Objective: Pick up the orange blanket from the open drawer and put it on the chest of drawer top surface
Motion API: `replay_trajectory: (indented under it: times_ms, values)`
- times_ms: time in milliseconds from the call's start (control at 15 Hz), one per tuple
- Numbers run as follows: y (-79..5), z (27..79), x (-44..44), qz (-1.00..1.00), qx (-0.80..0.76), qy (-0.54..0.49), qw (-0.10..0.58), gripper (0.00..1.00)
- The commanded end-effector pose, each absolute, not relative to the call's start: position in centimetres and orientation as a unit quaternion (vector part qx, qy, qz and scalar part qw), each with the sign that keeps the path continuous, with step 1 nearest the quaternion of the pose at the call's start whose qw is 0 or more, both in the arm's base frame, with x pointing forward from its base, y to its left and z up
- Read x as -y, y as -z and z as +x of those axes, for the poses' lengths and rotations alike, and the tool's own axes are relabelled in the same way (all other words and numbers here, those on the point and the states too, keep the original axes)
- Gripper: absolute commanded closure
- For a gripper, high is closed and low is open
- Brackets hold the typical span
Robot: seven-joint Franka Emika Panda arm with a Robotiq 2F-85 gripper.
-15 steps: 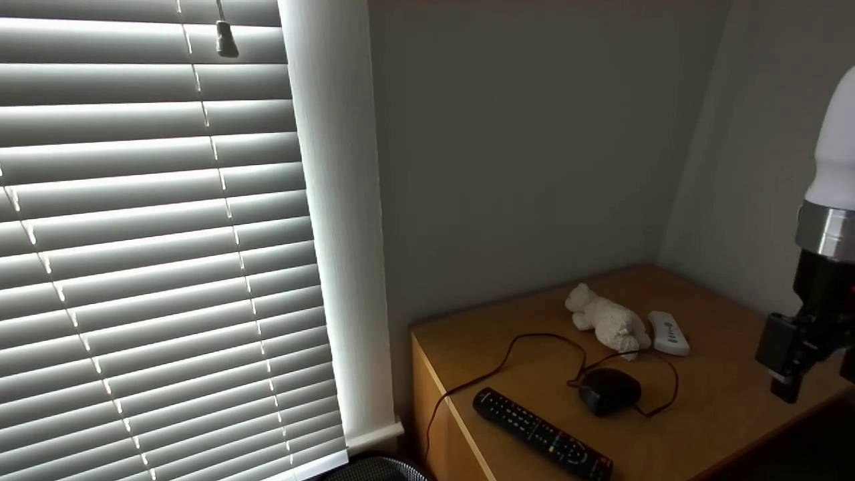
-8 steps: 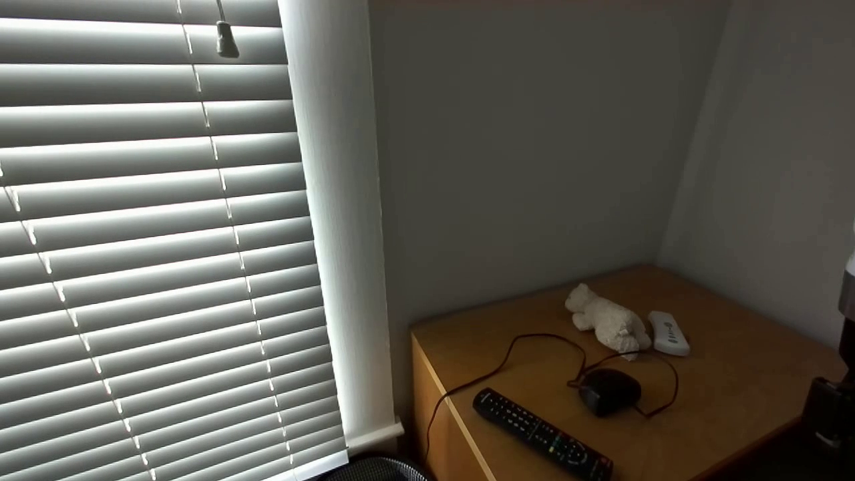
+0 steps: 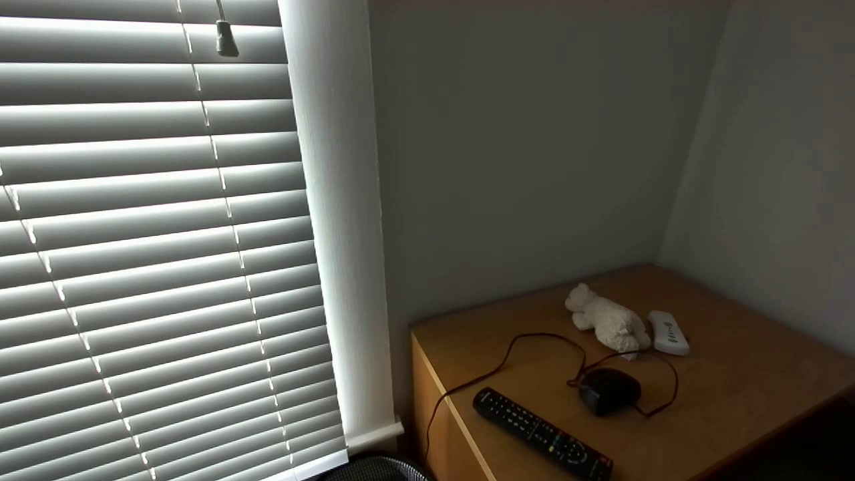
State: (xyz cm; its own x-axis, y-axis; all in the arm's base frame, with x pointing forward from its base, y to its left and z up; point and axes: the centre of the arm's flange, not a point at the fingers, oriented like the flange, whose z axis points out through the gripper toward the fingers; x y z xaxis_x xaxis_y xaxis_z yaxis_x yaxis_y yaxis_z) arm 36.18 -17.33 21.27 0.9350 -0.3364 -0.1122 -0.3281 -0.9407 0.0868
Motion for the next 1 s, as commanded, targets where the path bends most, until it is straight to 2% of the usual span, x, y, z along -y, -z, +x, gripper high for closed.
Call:
replay_trajectory:
  times_ms: [0,667,933]
  values:
    - [-20.6,36.1,17.7,0.983,0.169,0.064,0.031,0.0]
    - [-19.2,36.5,18.3,0.983,0.169,0.071,0.028,0.0]
    - [-14.9,36.9,16.7,0.98,0.168,0.107,0.023,0.0]
